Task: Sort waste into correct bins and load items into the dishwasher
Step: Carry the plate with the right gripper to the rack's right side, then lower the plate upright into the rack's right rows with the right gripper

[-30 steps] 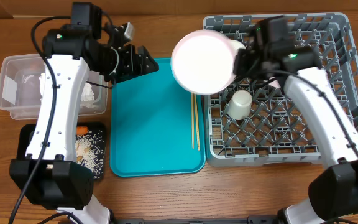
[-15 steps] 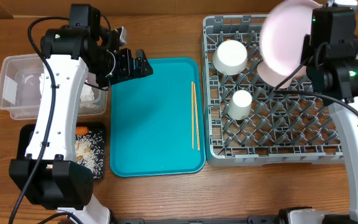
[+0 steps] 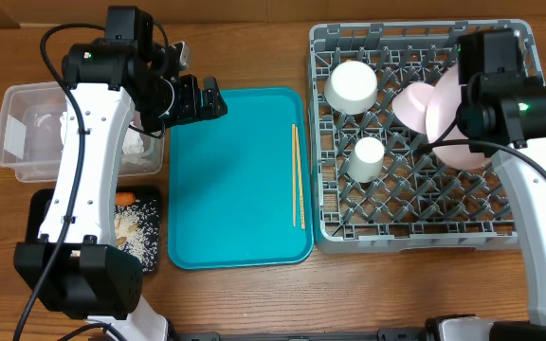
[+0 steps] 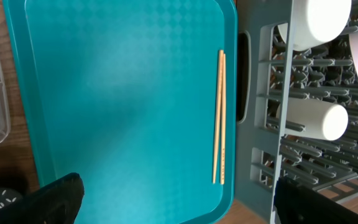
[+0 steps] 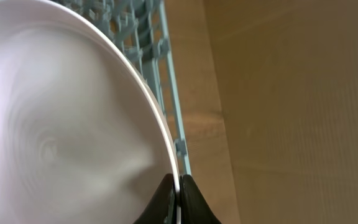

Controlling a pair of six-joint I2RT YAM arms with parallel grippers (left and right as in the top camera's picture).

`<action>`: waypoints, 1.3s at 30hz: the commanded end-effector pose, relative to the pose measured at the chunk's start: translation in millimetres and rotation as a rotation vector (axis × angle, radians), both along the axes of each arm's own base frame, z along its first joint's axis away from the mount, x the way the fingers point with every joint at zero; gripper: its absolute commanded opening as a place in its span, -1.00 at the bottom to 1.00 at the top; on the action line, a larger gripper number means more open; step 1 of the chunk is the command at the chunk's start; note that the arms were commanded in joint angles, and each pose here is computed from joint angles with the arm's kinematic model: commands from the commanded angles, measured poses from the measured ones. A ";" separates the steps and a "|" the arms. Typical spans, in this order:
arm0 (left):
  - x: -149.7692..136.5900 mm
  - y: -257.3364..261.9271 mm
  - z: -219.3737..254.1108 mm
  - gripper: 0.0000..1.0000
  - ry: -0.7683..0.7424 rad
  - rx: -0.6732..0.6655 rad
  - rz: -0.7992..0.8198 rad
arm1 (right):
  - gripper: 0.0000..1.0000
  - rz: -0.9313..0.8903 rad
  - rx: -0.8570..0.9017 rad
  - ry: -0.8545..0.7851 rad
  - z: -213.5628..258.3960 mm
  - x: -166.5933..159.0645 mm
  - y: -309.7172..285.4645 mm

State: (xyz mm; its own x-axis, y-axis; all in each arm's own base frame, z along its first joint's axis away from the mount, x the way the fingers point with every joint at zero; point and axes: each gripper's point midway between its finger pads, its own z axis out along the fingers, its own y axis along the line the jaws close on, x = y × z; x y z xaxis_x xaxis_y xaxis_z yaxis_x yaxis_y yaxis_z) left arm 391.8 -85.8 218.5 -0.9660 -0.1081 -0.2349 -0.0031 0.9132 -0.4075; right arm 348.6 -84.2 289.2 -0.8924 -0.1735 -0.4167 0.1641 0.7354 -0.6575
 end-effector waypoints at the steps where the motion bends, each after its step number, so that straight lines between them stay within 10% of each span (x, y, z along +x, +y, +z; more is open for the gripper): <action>1: 1.8 0.7 12.4 1.00 -0.047 0.010 -0.015 | -0.92 -0.011 -0.025 0.048 -10.6 -5.2 -3.3; 39: 1.9 0.4 12.5 1.00 -0.047 0.010 -0.016 | -0.92 0.255 -0.035 0.264 -33.4 -2.6 18.5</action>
State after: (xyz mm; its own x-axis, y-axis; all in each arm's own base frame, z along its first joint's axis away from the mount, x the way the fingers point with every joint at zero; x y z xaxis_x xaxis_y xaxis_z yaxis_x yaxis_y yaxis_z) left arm 392.0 -85.1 218.2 -0.9657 -0.1084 -0.2359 -0.0040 0.9148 -0.4039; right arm 344.9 -64.9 255.1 -0.9012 -0.3868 -0.1954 -0.1715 0.7325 -0.6588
